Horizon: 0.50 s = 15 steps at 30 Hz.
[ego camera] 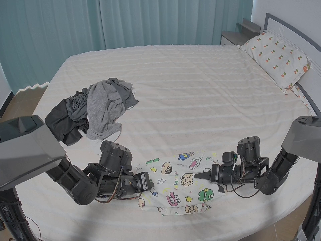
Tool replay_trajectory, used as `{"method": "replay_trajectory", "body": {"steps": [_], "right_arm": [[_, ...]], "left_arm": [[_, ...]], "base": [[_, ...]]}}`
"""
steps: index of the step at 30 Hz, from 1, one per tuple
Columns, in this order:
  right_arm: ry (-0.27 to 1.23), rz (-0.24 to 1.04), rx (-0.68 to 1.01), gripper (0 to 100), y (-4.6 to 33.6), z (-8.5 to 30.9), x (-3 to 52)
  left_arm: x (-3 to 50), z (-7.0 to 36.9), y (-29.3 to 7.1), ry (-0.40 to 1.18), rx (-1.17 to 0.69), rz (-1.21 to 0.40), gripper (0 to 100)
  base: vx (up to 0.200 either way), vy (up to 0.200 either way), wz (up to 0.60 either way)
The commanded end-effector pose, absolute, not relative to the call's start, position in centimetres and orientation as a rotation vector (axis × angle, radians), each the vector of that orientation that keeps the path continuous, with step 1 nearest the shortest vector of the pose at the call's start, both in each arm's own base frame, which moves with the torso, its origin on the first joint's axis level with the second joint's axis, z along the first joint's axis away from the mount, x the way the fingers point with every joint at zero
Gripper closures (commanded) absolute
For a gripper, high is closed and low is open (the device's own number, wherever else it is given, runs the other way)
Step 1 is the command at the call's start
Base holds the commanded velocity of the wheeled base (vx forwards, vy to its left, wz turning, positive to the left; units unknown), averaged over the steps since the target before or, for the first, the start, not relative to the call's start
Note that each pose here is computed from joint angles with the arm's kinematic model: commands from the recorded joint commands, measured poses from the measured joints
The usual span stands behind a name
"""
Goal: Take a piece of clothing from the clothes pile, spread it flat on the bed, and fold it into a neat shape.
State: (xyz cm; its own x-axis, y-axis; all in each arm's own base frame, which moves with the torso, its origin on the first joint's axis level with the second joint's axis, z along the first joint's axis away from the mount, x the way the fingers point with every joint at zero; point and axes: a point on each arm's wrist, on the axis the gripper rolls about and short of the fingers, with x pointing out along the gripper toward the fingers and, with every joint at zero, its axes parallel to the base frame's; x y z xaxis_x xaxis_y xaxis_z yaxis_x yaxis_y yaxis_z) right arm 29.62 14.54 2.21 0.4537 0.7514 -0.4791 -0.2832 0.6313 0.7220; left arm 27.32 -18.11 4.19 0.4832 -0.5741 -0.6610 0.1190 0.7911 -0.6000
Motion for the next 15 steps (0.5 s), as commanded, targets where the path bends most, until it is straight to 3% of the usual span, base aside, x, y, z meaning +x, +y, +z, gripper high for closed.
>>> {"method": "replay_trajectory", "body": {"steps": [1,15], "right_arm": [[0.907,0.686,0.606,100,14.7,1.6,29.4],[0.947,0.667,0.602,100,14.5,0.5,28.9]], "left_arm": [[27.1,3.4,-17.7,0.977,-0.524,-0.439,100],[26.6,-0.2,-17.1,0.983,-0.508,-0.389,100]], "base": [[0.0,0.0,0.0],[0.0,0.0,0.0]]}}
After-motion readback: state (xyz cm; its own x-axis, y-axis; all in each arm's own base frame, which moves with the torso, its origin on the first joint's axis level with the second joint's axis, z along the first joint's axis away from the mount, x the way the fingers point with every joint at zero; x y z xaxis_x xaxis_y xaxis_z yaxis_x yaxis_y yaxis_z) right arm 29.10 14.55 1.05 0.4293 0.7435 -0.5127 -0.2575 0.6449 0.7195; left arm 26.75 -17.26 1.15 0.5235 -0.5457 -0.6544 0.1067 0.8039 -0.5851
